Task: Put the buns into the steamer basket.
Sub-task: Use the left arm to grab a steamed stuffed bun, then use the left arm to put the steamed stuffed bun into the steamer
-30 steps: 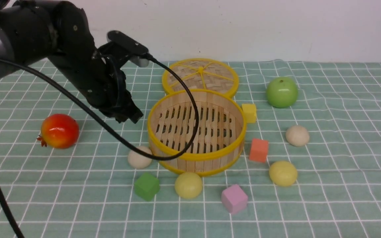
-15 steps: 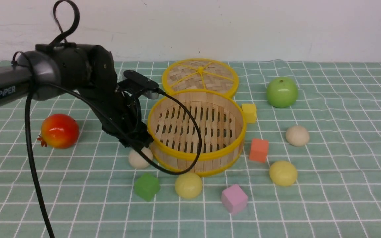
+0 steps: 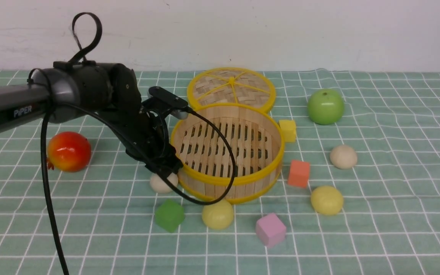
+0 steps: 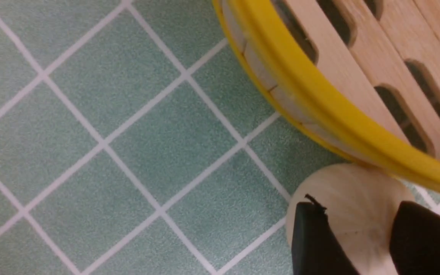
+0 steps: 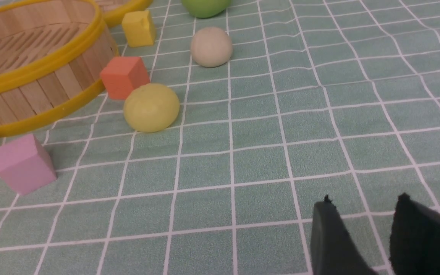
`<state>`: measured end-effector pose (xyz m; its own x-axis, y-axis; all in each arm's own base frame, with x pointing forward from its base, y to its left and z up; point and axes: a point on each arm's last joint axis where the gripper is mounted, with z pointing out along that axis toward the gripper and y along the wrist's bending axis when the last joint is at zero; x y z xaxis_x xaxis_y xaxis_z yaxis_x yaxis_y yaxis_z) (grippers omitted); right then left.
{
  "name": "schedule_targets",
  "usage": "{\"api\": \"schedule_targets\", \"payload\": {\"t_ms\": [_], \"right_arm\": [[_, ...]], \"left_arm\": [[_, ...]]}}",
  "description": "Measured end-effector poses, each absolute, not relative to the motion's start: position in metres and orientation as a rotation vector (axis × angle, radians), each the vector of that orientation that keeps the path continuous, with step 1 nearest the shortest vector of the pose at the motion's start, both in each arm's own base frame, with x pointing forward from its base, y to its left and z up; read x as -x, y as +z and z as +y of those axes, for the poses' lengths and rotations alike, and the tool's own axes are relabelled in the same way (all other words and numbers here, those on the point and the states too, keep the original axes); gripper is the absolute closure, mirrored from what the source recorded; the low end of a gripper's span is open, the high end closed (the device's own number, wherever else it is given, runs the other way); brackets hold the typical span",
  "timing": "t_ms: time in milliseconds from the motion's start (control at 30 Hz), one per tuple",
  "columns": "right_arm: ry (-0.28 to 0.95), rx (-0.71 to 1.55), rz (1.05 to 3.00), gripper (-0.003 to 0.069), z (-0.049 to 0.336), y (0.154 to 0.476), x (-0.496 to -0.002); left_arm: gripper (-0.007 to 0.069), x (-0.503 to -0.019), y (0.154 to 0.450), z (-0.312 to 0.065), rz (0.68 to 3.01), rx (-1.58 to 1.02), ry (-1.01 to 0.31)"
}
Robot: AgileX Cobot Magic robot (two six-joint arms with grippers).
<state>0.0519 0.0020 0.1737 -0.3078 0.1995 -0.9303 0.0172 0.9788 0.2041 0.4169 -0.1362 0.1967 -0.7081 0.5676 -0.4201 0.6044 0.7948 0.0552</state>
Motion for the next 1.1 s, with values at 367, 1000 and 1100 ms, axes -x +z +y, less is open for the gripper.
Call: {"api": "schedule_targets", "payload": {"t_ms": [367,1000,1100], "right_arm": [[0.181,-0.156,1.878,0.0419,0.002,0.174,-0.052],[0.181,-0.156,1.878,0.0419,0.002,0.174,-0.052],[0.181,-0.156,1.878,0.0419,0.002,0.174,-0.052]], "left_arm": [[0.0476,-0.417,0.186,-0.137,2.597,-0.890,-0.128],[0.0634,-0.388,0.289,-0.158,2.461,-0.837,-0.186],[0.0634,-0.394,0.291,-0.174,2.409,-0.838,-0.211]]}}
